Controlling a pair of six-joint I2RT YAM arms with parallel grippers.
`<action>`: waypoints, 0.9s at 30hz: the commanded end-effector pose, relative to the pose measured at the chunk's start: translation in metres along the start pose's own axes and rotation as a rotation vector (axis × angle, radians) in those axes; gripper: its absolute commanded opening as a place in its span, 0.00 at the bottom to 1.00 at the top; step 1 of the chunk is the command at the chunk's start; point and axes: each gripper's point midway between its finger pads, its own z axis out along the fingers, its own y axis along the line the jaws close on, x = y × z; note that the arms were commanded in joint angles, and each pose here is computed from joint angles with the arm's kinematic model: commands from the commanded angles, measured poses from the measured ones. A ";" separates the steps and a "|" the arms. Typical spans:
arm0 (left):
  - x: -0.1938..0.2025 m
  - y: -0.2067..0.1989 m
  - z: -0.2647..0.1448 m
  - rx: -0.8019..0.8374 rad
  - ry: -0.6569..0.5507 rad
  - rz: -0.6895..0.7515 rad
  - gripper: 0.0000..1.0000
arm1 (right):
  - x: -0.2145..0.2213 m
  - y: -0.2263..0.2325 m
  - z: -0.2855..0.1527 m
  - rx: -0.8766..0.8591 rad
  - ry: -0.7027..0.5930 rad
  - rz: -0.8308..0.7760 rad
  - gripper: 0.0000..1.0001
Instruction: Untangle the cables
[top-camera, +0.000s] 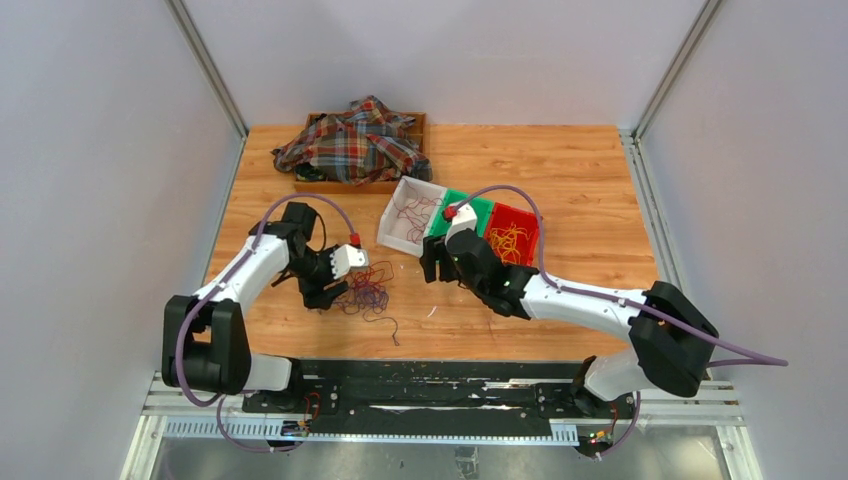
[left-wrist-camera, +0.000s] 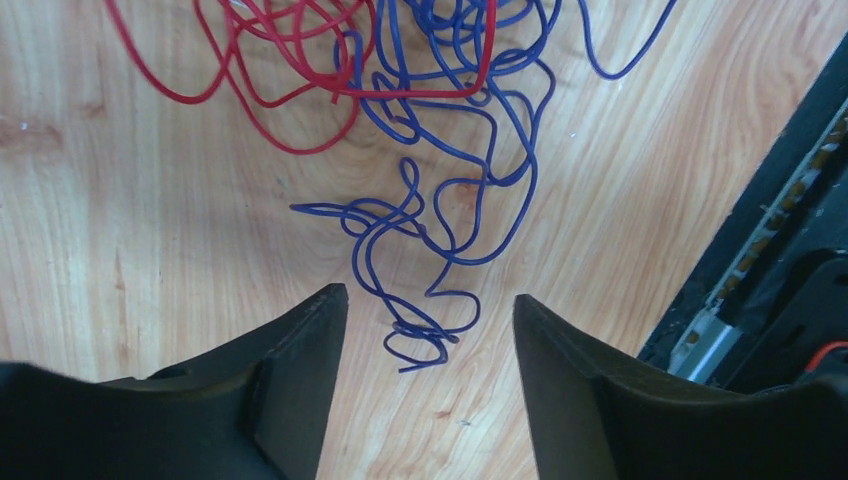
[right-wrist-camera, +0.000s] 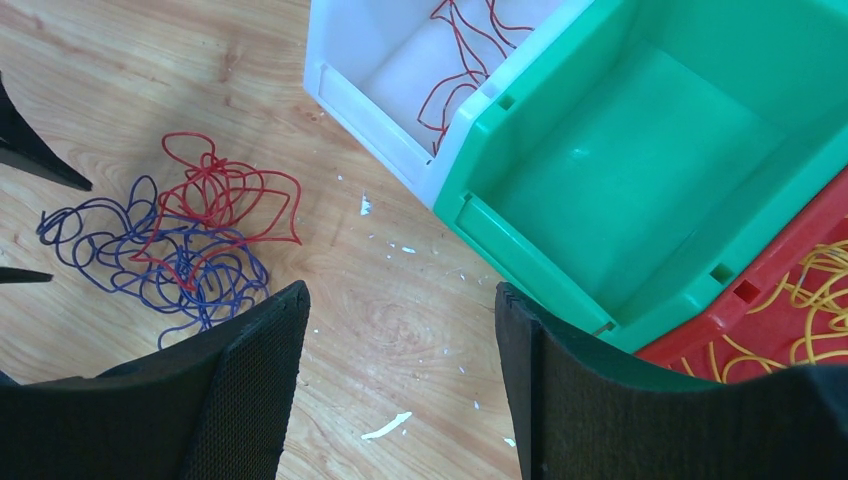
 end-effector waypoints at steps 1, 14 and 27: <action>0.009 0.015 0.006 -0.088 0.017 0.045 0.62 | -0.010 0.016 0.001 -0.042 -0.028 0.045 0.68; -0.036 0.027 -0.039 -0.206 -0.129 0.017 0.01 | -0.012 0.026 -0.003 -0.097 -0.051 0.042 0.69; -0.115 0.008 -0.167 -0.365 -0.397 -0.038 0.00 | -0.081 0.111 -0.029 -0.494 -0.319 -0.075 0.74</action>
